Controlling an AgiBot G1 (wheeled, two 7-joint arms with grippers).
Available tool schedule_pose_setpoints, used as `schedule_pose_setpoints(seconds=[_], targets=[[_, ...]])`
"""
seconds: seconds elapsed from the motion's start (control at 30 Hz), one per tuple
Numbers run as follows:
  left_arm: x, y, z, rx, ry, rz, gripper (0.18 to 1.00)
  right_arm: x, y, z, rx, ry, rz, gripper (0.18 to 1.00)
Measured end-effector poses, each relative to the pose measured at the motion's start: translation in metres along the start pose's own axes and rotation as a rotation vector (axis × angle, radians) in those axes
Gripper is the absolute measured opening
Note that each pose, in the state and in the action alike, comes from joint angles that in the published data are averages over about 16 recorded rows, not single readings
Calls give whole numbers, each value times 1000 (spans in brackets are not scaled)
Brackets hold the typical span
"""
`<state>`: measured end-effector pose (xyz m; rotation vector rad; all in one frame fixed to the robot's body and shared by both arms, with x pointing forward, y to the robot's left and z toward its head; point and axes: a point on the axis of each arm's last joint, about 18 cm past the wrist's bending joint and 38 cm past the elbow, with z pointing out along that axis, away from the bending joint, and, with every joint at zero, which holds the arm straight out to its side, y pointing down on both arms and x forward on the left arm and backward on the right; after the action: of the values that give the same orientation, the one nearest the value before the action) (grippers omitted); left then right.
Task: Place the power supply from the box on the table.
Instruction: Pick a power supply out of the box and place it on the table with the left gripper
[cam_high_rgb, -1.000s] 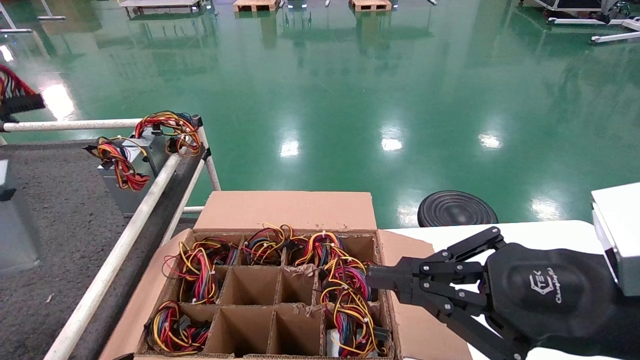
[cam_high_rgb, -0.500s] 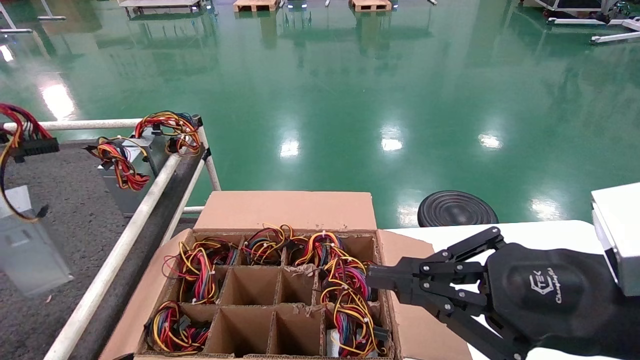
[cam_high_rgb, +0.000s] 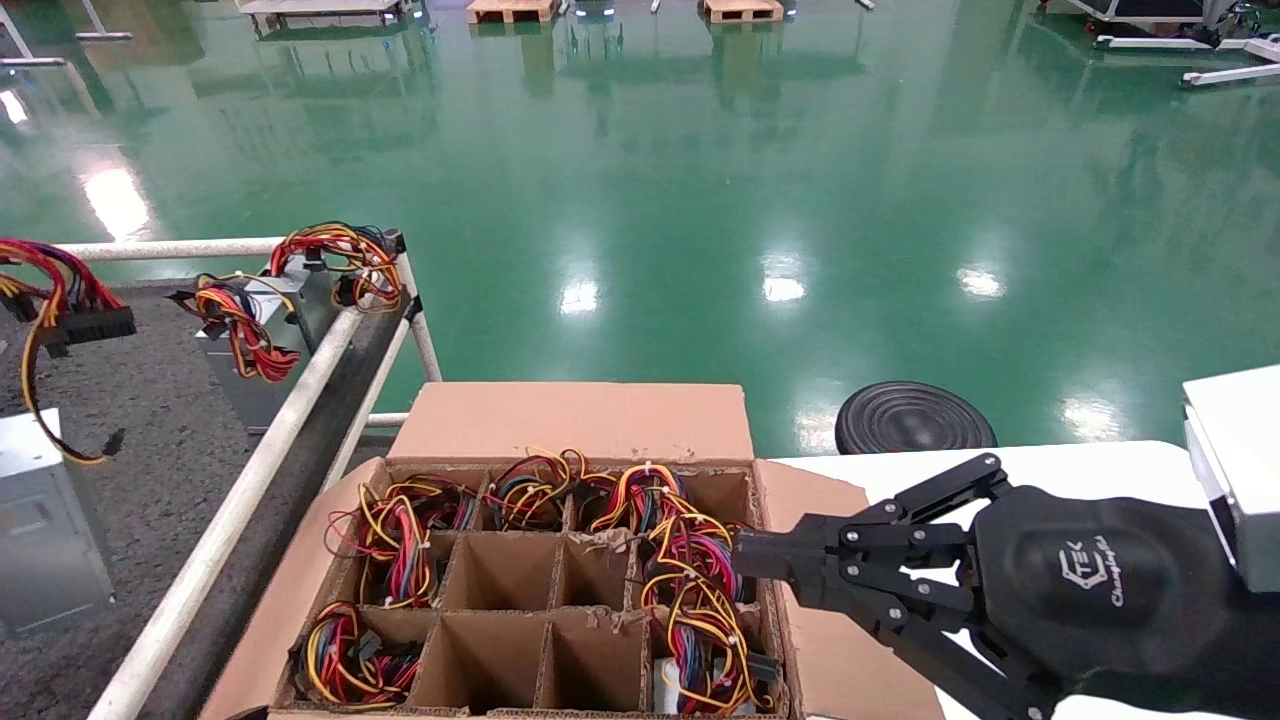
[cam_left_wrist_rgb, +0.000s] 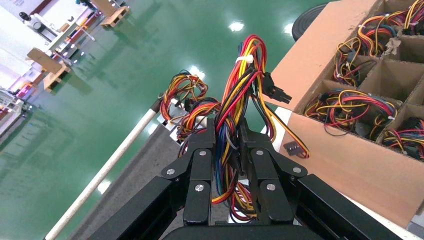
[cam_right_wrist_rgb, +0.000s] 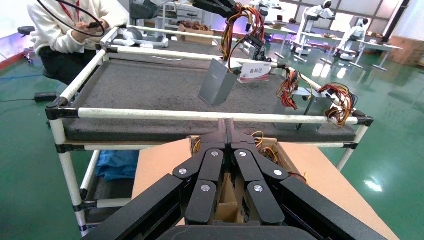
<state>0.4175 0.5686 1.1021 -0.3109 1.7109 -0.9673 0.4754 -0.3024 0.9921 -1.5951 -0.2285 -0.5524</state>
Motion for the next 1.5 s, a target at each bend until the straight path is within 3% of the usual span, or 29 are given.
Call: schedule_pose_setpoints(seconds=[0.83, 1.5], targets=[[11, 17, -5, 2, 1, -51, 262, 0, 0, 0, 0, 0, 0, 194], [36, 58, -17, -38, 23, -173, 262, 0, 0, 0, 0, 0, 0, 194]])
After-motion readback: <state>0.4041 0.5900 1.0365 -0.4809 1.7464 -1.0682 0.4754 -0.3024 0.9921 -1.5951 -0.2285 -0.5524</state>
